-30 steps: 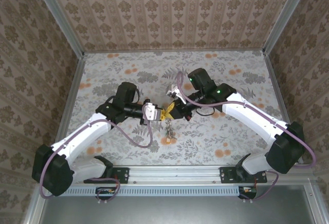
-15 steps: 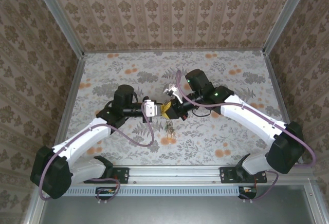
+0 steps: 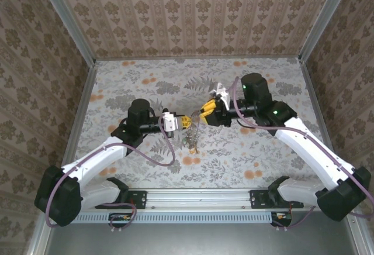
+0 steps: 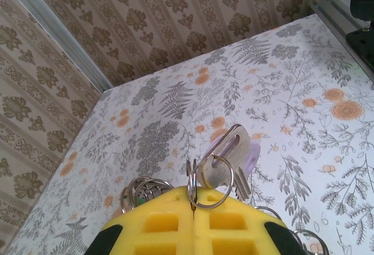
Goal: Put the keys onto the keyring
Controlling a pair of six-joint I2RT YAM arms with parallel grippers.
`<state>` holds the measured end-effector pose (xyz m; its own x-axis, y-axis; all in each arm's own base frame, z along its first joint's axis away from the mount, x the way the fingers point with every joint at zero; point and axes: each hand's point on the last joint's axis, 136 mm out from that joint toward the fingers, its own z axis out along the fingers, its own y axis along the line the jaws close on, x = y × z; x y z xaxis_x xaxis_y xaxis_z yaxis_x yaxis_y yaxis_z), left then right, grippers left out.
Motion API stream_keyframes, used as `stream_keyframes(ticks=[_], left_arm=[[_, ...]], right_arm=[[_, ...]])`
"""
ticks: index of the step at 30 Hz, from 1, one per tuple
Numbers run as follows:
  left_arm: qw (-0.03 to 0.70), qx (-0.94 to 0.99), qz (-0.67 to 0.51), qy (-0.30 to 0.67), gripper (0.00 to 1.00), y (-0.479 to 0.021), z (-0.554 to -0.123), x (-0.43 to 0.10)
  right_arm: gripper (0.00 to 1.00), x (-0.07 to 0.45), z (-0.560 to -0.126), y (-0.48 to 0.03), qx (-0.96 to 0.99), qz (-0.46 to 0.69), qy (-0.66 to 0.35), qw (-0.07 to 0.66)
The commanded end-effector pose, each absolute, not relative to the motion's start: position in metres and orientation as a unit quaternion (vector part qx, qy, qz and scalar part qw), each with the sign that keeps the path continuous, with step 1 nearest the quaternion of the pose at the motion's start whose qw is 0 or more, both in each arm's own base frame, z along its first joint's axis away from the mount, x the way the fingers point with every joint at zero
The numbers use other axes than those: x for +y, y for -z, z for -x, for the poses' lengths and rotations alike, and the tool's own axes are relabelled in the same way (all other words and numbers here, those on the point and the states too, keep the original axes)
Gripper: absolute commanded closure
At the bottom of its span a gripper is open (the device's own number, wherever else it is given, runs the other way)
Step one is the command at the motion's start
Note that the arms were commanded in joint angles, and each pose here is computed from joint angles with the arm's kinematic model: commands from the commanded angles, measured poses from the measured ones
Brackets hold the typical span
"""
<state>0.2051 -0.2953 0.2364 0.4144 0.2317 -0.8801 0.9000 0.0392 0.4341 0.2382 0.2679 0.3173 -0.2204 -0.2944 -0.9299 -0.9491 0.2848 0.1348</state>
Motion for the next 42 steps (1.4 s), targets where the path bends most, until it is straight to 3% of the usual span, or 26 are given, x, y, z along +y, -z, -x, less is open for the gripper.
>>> stream_keyframes(ticks=[1, 9, 20, 28, 42], left_arm=[[0.6, 0.415, -0.612, 0.306, 1.0, -0.266, -0.201, -0.297], [0.601, 0.385, -0.621, 0.323, 1.0, -0.275, -0.19, -0.299], [0.599, 0.362, -0.631, 0.335, 1.0, -0.281, -0.181, -0.303], [0.603, 0.363, -0.629, 0.331, 1.0, -0.283, -0.182, -0.305], [0.6, 0.343, -0.639, 0.338, 1.0, -0.285, -0.17, -0.313]], right_arm=[[0.67, 0.254, -0.256, -0.299, 0.673, 0.495, -0.291, 0.466], [0.7, 0.265, -0.252, -0.261, 0.588, 0.642, -0.13, 0.475], [0.76, 0.279, -0.248, -0.267, 0.557, 0.654, -0.127, 0.497], [0.69, 0.286, -0.229, -0.263, 0.548, 0.67, -0.169, 0.472], [0.75, 0.293, -0.224, -0.257, 0.548, 0.674, -0.172, 0.465]])
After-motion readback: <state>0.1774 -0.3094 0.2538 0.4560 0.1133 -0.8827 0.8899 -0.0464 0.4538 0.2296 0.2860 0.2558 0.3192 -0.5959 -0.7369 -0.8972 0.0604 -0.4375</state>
